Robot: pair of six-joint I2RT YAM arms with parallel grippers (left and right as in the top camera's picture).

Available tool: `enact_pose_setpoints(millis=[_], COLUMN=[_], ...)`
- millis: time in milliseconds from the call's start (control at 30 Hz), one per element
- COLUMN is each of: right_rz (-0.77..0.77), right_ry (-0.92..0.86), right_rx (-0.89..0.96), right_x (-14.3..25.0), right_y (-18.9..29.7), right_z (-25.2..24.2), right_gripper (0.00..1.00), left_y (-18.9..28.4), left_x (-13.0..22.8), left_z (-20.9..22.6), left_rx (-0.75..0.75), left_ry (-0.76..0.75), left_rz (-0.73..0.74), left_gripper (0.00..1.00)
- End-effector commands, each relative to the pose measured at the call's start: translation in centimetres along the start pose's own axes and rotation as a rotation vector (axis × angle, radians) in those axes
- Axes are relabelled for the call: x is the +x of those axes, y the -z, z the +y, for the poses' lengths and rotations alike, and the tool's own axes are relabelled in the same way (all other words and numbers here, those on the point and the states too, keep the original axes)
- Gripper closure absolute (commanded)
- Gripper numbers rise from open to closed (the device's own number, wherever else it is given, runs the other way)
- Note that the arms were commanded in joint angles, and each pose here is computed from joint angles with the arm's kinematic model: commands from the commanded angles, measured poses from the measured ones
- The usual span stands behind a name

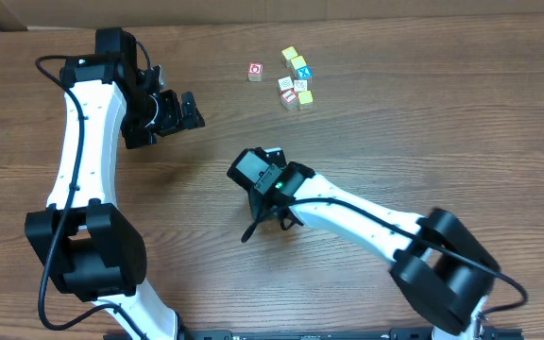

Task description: Flip 5 blocks

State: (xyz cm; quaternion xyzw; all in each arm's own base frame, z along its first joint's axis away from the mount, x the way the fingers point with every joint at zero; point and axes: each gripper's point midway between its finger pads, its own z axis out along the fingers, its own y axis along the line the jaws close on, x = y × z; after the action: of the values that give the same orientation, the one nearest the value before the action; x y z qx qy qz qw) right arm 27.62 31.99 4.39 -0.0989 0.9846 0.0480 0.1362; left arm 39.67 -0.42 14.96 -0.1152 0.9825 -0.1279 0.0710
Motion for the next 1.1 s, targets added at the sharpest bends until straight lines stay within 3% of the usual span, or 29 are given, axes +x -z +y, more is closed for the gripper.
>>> enact_pose_setpoints(millis=[0, 1067], right_rz=[-0.073, -0.048], right_ry=[0.0, 0.017], right_rx=[0.096, 0.188], right_x=[-1.6, -0.8], right_y=[-0.5, -1.1], right_z=[-1.4, -3.2], right_gripper=[0.96, 0.95], left_y=[0.7, 0.7], left_x=[-0.6, -0.6], left_z=[-0.3, -0.3], left_rx=[0.005, 0.005], left_ry=[0.003, 0.003], left_rz=[-0.026, -0.026], left_gripper=[0.0, 0.0])
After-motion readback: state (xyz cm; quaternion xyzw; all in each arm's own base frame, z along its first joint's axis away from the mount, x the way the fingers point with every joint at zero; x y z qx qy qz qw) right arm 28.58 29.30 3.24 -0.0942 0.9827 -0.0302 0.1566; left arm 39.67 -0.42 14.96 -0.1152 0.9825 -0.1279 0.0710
